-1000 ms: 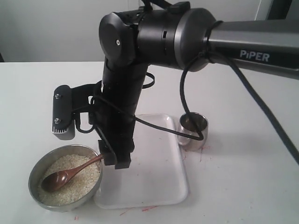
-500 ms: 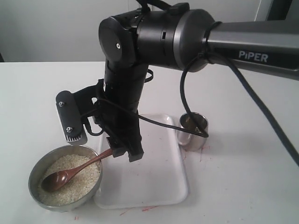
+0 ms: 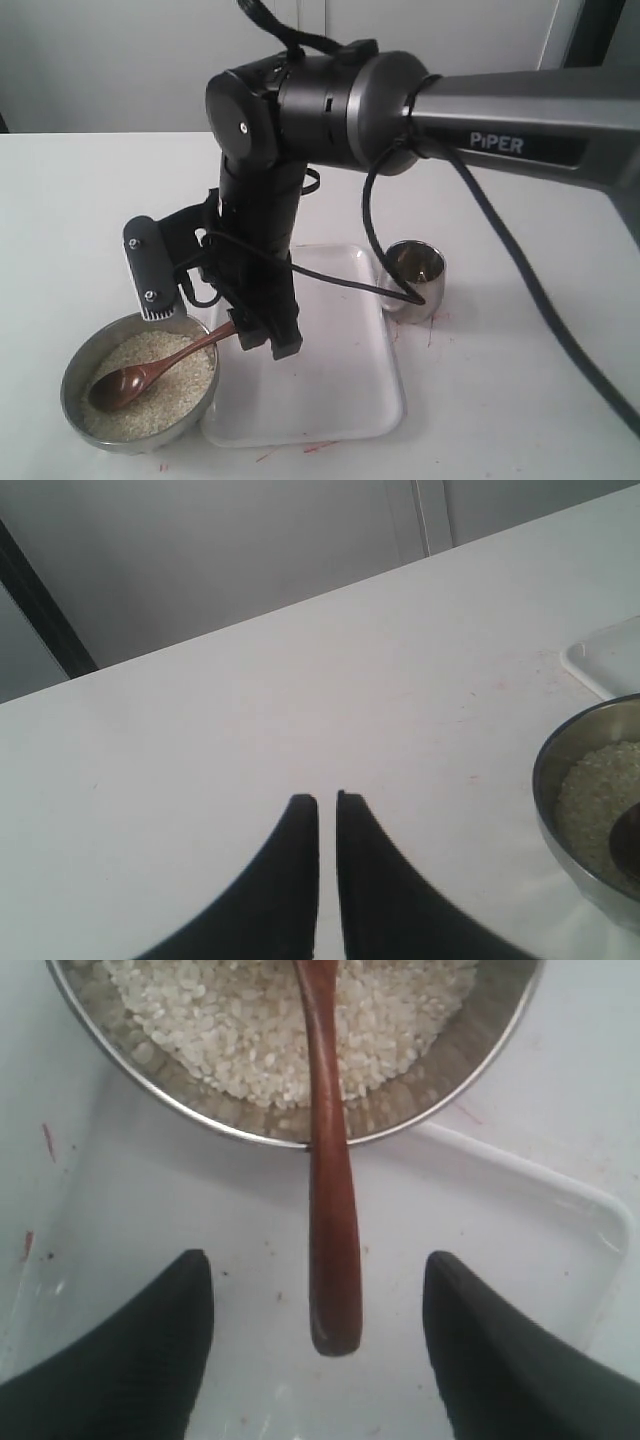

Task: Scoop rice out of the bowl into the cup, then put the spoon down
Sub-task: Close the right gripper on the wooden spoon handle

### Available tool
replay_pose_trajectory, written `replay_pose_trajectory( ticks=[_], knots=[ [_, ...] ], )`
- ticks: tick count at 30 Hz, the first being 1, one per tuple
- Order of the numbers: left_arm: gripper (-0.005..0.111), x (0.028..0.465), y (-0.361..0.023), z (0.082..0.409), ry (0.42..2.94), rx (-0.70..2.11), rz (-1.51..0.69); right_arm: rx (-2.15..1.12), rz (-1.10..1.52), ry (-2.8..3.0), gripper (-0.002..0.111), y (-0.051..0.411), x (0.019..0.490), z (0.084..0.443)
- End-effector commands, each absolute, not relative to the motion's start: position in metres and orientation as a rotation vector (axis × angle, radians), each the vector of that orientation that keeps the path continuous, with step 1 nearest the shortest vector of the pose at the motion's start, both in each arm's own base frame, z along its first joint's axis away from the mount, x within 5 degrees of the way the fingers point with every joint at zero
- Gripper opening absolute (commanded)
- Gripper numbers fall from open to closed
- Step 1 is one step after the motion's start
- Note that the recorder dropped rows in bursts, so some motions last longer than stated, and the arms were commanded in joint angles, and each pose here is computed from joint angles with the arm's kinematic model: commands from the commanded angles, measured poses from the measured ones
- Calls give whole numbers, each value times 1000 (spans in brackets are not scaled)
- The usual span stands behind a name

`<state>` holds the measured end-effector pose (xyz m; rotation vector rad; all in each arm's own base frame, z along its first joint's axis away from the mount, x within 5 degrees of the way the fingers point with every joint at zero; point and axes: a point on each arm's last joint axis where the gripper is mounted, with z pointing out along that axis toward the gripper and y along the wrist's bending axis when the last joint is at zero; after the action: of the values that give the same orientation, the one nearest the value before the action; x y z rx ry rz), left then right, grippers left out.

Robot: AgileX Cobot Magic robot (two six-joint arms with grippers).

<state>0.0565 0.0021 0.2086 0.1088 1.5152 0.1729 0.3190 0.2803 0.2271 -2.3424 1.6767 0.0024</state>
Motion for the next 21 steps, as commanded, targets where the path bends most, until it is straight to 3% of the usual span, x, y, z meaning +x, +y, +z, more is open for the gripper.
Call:
replay_pose_trajectory(
  ticks=[1, 10, 21],
  knots=[
    [14, 56, 2, 211, 1504, 103, 163, -2365, 7, 1686, 58, 283, 321, 217],
    [14, 56, 2, 211, 1504, 103, 163, -2355, 10, 1723, 58, 287, 327, 197],
    [14, 56, 2, 211, 1504, 103, 163, -2348, 14, 1739, 47, 288, 327, 194]
  ],
)
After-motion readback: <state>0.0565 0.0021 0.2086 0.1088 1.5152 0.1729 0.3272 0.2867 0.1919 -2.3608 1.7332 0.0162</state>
